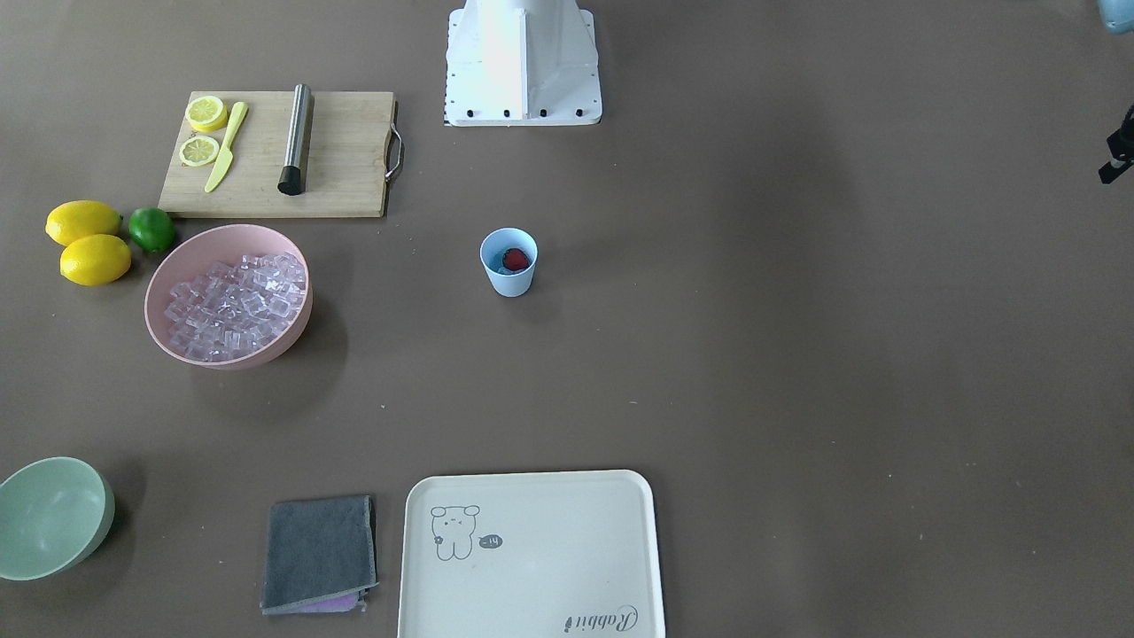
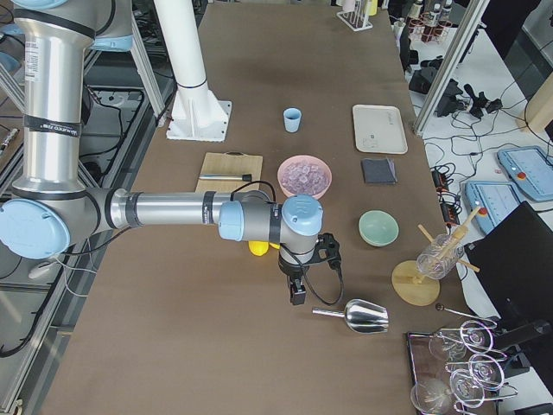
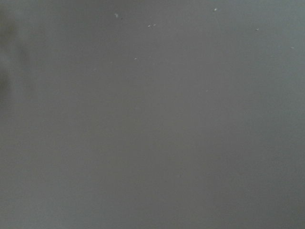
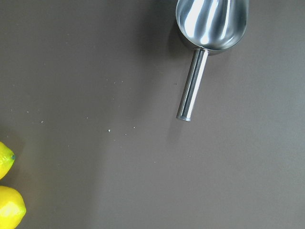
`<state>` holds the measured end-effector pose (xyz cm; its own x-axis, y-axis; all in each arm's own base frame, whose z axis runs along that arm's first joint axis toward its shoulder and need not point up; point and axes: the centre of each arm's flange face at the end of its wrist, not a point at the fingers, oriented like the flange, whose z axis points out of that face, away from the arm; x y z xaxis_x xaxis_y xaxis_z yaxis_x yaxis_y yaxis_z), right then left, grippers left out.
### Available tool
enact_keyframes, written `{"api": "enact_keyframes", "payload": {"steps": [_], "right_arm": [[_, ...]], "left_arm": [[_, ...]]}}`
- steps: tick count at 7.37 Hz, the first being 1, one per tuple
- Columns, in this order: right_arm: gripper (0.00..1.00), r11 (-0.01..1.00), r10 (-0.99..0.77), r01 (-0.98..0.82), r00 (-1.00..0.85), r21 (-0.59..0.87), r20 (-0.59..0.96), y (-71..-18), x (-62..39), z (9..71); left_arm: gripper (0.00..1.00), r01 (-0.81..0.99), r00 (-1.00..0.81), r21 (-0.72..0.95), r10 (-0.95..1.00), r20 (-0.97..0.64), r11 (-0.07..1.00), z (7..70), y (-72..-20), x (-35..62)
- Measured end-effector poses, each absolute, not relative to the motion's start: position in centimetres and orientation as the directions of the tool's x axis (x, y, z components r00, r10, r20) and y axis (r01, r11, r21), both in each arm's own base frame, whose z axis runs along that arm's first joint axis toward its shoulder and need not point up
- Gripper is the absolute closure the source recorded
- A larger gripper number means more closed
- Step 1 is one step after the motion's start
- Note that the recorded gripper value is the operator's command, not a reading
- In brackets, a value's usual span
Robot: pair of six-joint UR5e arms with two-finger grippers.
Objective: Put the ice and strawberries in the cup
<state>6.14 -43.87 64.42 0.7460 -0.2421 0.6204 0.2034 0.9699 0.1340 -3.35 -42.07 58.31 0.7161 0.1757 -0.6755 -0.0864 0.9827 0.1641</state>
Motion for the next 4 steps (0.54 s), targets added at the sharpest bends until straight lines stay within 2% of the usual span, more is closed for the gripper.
{"api": "enact_keyframes", "payload": {"steps": [4], "right_arm": [[0.0, 0.968, -0.25, 0.207, 0.744, 0.141, 0.62, -43.6, 6.2, 64.5]], "left_arm": [[0.03, -0.034, 0.73, 0.143, 0.122, -0.672, 0.989, 62.1, -40.4, -8.0]]}}
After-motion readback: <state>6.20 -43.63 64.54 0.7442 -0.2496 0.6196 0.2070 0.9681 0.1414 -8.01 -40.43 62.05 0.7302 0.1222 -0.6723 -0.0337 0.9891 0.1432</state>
